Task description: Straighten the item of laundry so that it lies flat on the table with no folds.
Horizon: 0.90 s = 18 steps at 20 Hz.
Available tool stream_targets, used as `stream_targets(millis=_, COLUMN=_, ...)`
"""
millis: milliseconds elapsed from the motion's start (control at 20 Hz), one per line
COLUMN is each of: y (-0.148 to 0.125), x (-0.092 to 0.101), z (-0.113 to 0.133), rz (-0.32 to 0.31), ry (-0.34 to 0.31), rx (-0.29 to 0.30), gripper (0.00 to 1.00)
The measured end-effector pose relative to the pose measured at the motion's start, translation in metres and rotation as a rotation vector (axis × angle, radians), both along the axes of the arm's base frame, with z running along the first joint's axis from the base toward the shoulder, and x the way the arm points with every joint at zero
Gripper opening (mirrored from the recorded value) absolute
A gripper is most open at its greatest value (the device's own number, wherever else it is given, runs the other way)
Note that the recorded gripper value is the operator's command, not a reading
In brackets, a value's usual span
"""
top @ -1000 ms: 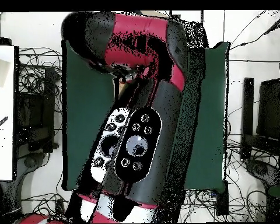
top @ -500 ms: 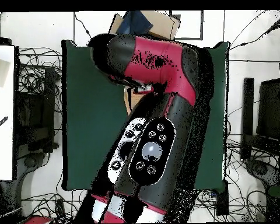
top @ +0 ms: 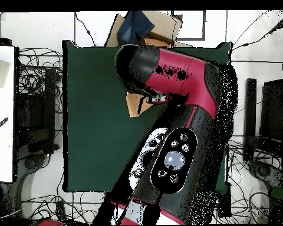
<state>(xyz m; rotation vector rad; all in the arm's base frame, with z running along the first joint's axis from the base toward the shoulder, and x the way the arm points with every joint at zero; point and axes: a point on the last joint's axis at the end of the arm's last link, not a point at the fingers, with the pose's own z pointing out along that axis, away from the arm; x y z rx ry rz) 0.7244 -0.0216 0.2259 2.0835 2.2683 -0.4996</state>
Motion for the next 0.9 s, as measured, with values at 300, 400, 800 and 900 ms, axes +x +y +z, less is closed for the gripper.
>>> stream_targets(millis=300, y=-0.025, x=-0.013, z=0.007, rz=-0.048, ry=0.007, rx=0.008, gripper=0.00)
stream_targets(millis=400, y=-0.033, x=-0.017, z=0.010, rz=-0.062, ry=0.007, rx=0.010, gripper=0.00)
stream_targets(millis=800, y=-0.044, x=-0.025, z=0.014, rz=-0.086, ry=0.008, rx=0.022, gripper=0.00)
stream_targets(millis=900, y=-0.045, x=-0.024, z=0.015, rz=-0.087, ry=0.007, rx=0.022, gripper=0.00)
